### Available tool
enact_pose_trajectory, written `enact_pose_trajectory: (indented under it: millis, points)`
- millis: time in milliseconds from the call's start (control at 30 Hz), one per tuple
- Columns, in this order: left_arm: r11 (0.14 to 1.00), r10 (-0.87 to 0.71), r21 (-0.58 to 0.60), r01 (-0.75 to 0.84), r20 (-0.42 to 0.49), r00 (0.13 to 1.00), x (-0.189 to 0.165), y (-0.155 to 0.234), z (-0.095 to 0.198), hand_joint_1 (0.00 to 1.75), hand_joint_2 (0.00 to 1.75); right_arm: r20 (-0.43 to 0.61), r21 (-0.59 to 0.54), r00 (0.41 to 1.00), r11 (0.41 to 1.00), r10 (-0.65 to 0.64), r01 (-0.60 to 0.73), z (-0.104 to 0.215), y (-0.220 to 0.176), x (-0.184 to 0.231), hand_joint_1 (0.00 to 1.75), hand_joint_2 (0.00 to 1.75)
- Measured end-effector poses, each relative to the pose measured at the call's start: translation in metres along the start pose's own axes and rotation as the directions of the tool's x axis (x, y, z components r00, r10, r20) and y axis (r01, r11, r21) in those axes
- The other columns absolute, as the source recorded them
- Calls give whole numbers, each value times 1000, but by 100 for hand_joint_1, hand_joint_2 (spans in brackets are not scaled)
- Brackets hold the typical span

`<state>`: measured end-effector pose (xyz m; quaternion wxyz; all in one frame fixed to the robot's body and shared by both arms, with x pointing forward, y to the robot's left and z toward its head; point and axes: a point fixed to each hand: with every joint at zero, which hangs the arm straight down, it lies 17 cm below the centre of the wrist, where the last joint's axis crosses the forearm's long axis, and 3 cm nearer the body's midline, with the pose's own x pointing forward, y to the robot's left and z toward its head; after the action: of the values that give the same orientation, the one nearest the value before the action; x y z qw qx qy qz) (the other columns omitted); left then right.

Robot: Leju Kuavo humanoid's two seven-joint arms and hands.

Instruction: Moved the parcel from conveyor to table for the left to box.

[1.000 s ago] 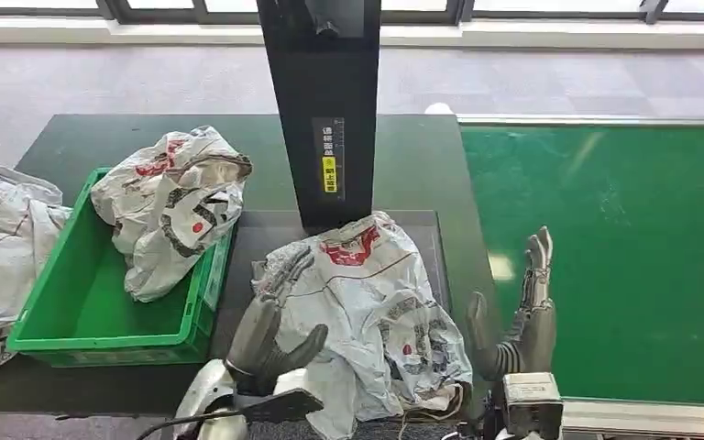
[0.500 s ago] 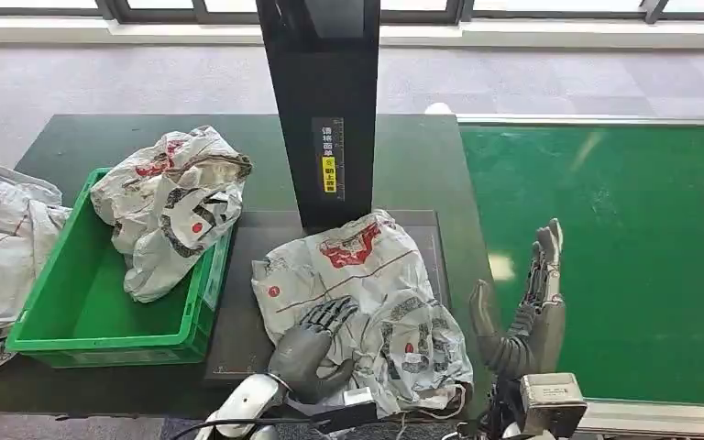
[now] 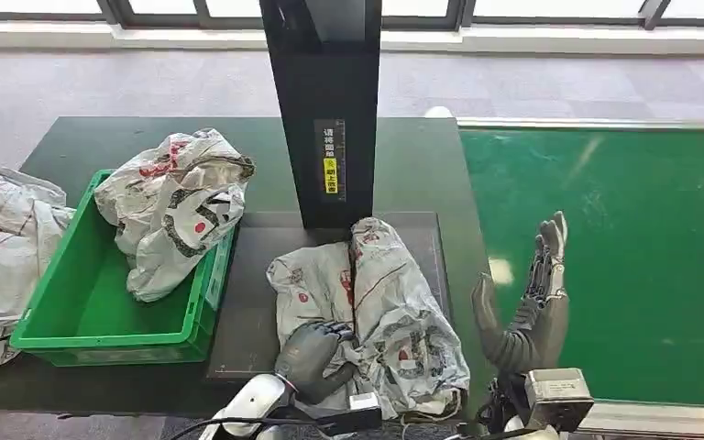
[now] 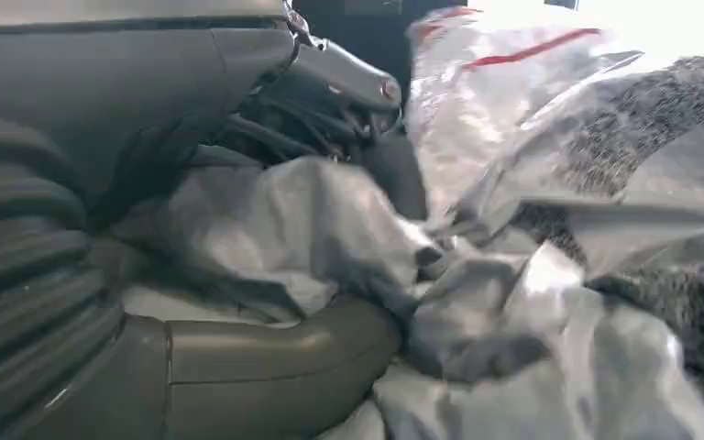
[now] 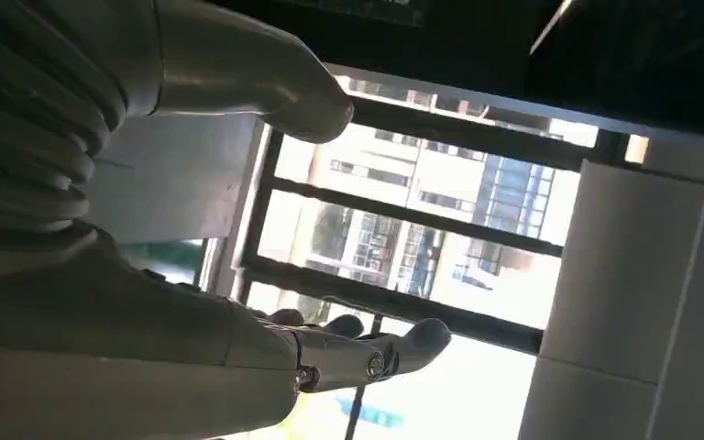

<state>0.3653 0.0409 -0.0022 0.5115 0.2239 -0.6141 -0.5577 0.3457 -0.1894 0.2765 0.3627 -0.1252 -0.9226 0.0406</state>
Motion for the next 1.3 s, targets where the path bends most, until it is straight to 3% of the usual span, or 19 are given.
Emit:
enact_pose_trajectory:
  millis: [367, 567, 700, 867, 1100, 1300]
  points:
    - [999, -19, 38, 18, 14, 1000, 3, 10, -1, 175, 175, 0, 3, 1000, 1000, -2, 2, 0, 1, 0, 0, 175]
    - [966, -47, 256, 27, 70, 996, 17, 61, 3, 175, 175, -5, 12, 1000, 1000, -9, 9, 2, 2, 0, 0, 175]
    - [873, -64, 488, -12, 140, 988, 36, 131, 19, 175, 175, -4, 18, 1000, 1000, -18, 18, 2, 4, 0, 0, 175]
    - [751, -35, 650, -113, 210, 977, 47, 183, 50, 175, 175, -1, 11, 999, 999, -32, 32, 0, 3, 1, 0, 175]
    - [607, 69, 713, -352, 393, 917, 58, 227, 95, 175, 175, 10, 10, 999, 999, -44, 44, -5, 3, 3, 0, 175]
    - [513, 92, 731, -450, 474, 876, 61, 251, 123, 175, 175, 10, 7, 999, 999, -48, 48, -6, 3, 3, 0, 175]
